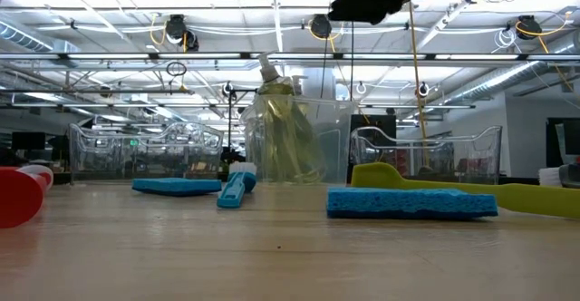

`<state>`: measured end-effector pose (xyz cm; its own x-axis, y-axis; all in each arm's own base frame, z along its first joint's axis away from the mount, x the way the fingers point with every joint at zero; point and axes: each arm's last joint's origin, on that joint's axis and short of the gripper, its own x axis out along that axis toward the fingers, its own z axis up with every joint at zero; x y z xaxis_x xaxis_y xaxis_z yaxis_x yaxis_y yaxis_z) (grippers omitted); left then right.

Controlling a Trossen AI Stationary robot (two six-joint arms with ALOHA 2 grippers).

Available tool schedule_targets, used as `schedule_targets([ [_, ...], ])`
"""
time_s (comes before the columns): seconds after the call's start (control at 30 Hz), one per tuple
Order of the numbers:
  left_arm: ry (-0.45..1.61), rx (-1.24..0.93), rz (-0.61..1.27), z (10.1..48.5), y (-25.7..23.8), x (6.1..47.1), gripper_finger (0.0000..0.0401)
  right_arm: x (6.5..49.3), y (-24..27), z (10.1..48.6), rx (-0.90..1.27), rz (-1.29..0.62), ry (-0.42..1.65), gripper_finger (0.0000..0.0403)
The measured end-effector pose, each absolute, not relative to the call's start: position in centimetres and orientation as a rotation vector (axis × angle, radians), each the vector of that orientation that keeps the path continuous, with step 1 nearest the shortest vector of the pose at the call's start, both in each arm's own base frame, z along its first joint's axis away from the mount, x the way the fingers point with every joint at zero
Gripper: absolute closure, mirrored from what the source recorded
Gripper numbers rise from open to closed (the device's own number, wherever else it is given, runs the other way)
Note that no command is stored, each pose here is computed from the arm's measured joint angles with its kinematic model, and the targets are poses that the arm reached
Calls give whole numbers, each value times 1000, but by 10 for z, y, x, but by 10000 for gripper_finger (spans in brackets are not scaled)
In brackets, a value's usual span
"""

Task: Pick & Place Kitchen Sink Supplies
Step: Put the yellow soap dispenser into the white bin

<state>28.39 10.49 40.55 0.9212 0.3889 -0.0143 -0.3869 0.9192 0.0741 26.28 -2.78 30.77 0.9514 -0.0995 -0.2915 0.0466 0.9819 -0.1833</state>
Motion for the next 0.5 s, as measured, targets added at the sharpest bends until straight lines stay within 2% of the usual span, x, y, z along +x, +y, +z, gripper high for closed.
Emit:
schedule_targets([
  [0.27,53,71,421,424,80,250,205,289,-50,288,-202,-108,293,145],
  [0.5,59,72,454,429,69,242,181,308,-61,271,-210,-86,266,121],
])
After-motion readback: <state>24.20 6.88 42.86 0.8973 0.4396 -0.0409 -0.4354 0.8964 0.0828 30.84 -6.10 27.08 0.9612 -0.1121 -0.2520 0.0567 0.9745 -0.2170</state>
